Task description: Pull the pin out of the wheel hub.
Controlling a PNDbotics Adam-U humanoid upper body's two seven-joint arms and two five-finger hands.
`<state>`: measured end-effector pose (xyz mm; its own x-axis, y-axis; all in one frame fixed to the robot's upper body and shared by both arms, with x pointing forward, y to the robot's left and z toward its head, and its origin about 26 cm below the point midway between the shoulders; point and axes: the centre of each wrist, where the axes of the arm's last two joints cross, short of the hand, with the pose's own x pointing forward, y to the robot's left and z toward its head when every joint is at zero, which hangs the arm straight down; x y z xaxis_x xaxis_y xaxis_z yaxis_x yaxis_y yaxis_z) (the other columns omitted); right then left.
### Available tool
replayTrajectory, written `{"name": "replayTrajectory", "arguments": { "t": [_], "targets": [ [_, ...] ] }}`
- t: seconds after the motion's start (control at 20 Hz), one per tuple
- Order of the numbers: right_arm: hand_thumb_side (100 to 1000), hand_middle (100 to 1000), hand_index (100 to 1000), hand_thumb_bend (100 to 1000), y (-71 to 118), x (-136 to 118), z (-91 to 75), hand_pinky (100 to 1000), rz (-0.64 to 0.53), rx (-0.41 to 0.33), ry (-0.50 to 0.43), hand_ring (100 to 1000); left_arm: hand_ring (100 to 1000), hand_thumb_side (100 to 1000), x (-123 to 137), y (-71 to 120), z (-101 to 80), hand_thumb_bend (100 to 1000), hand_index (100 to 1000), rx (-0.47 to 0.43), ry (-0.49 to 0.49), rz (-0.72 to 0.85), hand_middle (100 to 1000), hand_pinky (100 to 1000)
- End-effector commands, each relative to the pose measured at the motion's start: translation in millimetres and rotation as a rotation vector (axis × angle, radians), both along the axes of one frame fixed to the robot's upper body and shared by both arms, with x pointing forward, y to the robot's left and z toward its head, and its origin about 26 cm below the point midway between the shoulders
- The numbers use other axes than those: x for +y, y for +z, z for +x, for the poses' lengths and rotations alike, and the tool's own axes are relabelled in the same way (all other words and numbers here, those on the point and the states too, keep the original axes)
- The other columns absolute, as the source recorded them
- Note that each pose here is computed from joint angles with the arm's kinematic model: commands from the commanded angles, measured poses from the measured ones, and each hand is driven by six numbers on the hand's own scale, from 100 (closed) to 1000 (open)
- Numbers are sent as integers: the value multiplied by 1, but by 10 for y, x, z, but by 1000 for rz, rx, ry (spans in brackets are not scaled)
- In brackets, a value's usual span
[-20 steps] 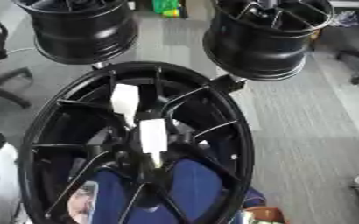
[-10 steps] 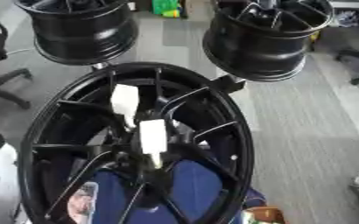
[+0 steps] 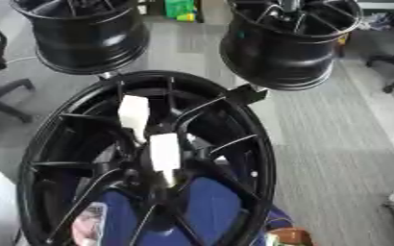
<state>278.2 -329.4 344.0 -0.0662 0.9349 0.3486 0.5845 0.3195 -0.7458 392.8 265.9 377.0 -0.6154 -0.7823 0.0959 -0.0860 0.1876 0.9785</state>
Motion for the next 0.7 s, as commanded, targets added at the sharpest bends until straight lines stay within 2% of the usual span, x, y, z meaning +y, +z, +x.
{"name": "replayTrajectory", "arguments": {
  "t": [0.05,0.15,0.3,0.35,0.7],
  "targets": [
    [100,740,857,100,103,12,-36,883,-25,-28,-1,761,749,490,-173,9,133,488,851,65,-32,212,711,772],
    [100,739,857,100,103,18,-34,883,-23,-26,3,761,769,497,-298,-33,240,529,864,108,-51,307,733,786],
    [100,739,857,100,102,28,-30,883,-19,-25,9,760,781,488,-465,-83,384,540,870,161,-68,403,743,795],
    [100,739,857,100,101,32,-28,883,-17,-25,11,760,785,465,-521,-91,425,542,872,173,-74,424,747,798],
    [100,739,857,100,107,54,-22,883,-12,-25,25,760,799,453,-815,-232,663,592,882,264,-107,525,762,808]
  ]
}}
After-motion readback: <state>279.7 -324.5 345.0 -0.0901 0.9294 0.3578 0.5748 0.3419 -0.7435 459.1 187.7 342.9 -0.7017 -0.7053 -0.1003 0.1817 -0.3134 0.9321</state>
